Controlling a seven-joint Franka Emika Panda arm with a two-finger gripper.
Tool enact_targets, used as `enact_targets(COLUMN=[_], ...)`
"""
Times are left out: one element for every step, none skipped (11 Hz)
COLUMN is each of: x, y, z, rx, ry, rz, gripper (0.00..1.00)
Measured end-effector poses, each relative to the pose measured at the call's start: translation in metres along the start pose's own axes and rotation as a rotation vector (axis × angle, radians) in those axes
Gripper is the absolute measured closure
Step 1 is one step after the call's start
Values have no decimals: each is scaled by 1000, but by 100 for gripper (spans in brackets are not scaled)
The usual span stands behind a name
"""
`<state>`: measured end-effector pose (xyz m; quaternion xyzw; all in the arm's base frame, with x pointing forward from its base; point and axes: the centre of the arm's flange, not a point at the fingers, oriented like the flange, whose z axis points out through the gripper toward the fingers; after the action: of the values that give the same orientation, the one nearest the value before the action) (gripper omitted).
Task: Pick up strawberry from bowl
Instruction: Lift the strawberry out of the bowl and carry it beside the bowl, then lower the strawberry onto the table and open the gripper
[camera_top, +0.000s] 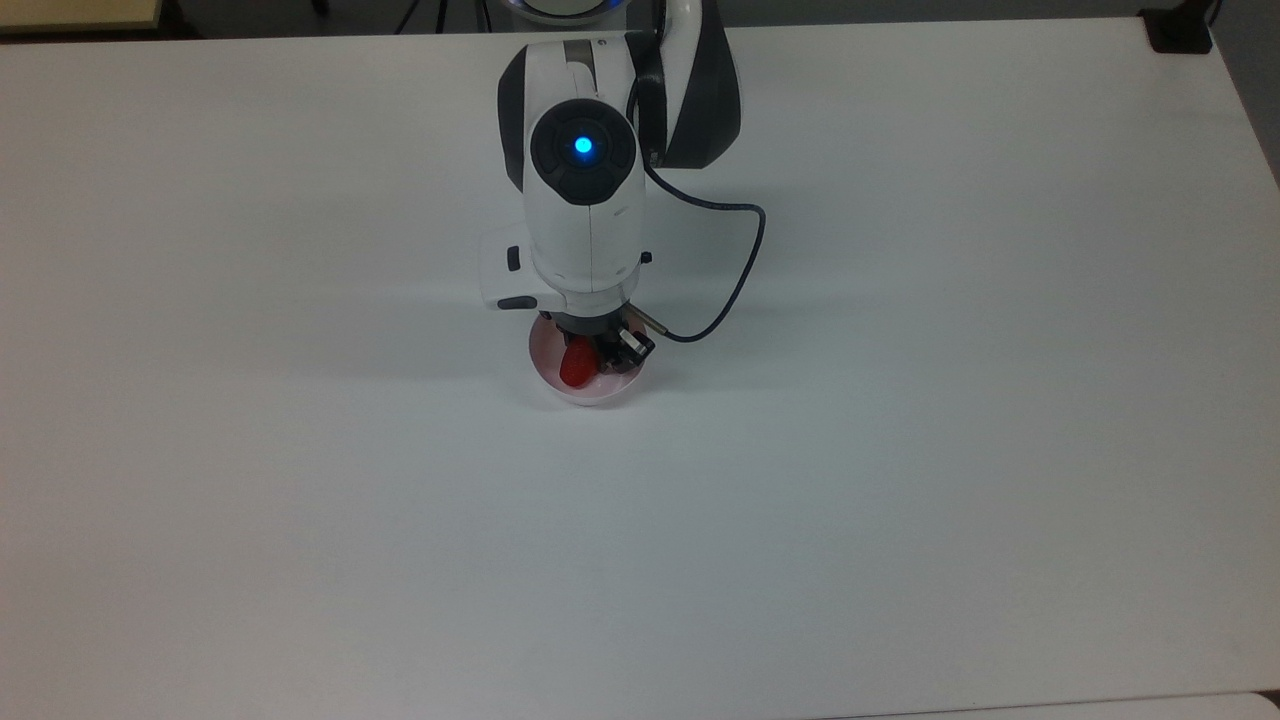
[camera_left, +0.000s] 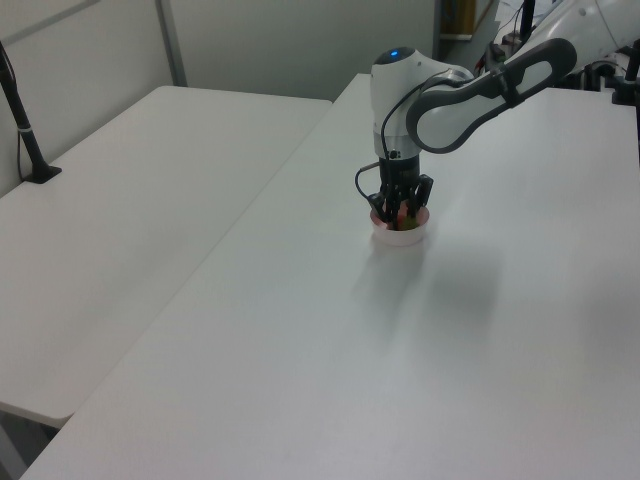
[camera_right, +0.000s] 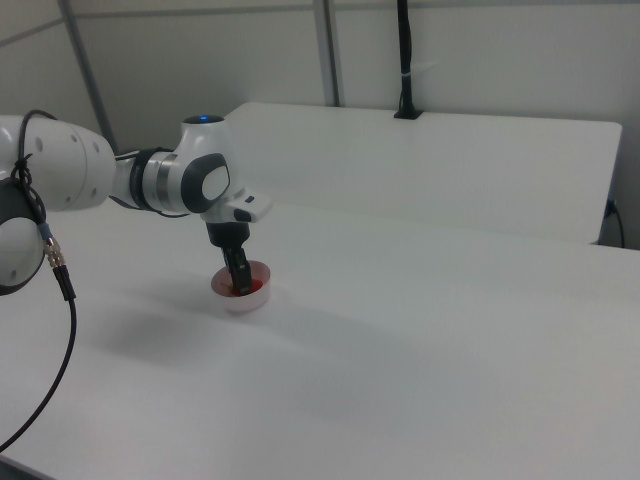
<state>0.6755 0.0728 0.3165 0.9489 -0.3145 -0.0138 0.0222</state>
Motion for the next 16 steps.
enact_targets(x=[1,1,2,1,0,-1,-1,2,11,24,42,60,76,88,99,106], y=[0,1,1,2,4,7,11,18,31,49,72,98,122,143,163,178], z=[-4,-11,-19,-28,-37,-47,-57,-65,-72,-74,-73,-71,-69,-67,-65,-62], rx=[4,10,18,22,11,-7,-22,-29,-32,-36,-51,-66,-78,-88,-99,-110], ry=[5,12,21,27,17,1,-14,-20,-20,-18,-12,-9,-8,-9,-10,-12], rz=[-3,-9,-11,-18,-35,-58,-92,-120,-138,-160,-177,-185,-191,-200,-208,-210], gripper=[59,59,59,59,59,59,59,58,56,56,56,56,52,41,36,30])
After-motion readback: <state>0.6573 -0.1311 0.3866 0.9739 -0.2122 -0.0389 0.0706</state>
